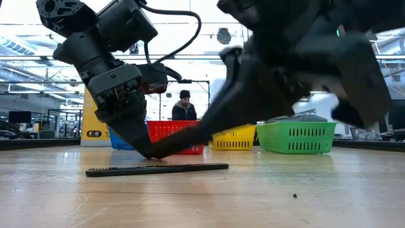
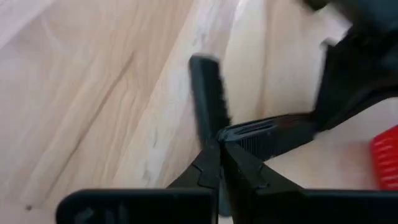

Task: Pick & Place Travel size toiletries
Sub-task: Put the black comb into the blue bin

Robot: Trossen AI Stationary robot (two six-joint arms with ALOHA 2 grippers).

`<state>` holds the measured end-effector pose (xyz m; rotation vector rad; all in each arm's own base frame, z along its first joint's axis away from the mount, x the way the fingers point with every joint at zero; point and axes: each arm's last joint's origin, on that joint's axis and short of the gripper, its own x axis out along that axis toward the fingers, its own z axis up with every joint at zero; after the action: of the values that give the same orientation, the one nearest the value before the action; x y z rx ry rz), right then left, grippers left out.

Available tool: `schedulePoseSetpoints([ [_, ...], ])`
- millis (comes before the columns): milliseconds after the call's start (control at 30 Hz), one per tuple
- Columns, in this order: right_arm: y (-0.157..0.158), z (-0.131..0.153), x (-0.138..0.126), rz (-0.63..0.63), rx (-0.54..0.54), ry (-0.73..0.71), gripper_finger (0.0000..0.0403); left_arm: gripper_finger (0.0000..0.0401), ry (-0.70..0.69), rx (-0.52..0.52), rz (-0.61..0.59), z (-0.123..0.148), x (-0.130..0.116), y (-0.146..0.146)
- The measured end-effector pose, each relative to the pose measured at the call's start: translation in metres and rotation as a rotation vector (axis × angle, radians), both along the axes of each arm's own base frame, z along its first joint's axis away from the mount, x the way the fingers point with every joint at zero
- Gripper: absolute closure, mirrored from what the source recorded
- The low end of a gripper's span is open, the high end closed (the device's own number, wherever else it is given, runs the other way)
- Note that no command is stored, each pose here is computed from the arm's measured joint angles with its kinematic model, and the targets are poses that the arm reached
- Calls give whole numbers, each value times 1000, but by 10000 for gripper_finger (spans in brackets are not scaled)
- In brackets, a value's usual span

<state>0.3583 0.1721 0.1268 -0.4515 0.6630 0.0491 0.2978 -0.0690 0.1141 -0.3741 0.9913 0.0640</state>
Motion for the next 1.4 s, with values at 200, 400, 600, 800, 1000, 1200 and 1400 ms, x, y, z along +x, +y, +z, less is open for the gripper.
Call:
schedulePoseSetpoints([
  [200, 1, 20, -3, -22, -35, -59, 400, 394, -2, -1, 0, 0, 0, 0],
  [400, -4, 21, -1, -26, -29, -53, 399, 399, -5, 0, 0, 0, 0, 0],
  [600, -12, 21, 3, -36, -17, -52, 401, 393, -12, 2, 2, 0, 1, 0],
  [800, -17, 21, 6, -18, 10, -39, 402, 396, -12, 2, 5, 0, 1, 0],
  [1000, -17, 22, 7, -3, -18, -47, 401, 399, -14, 2, 4, 0, 1, 0],
  [1200, -24, 20, 9, -13, -43, -36, 329, 393, -22, -8, 0, 1, 2, 0],
  [1400, -48, 16, 17, -108, -72, -27, 220, 395, -42, -72, -51, 2, 4, -4],
])
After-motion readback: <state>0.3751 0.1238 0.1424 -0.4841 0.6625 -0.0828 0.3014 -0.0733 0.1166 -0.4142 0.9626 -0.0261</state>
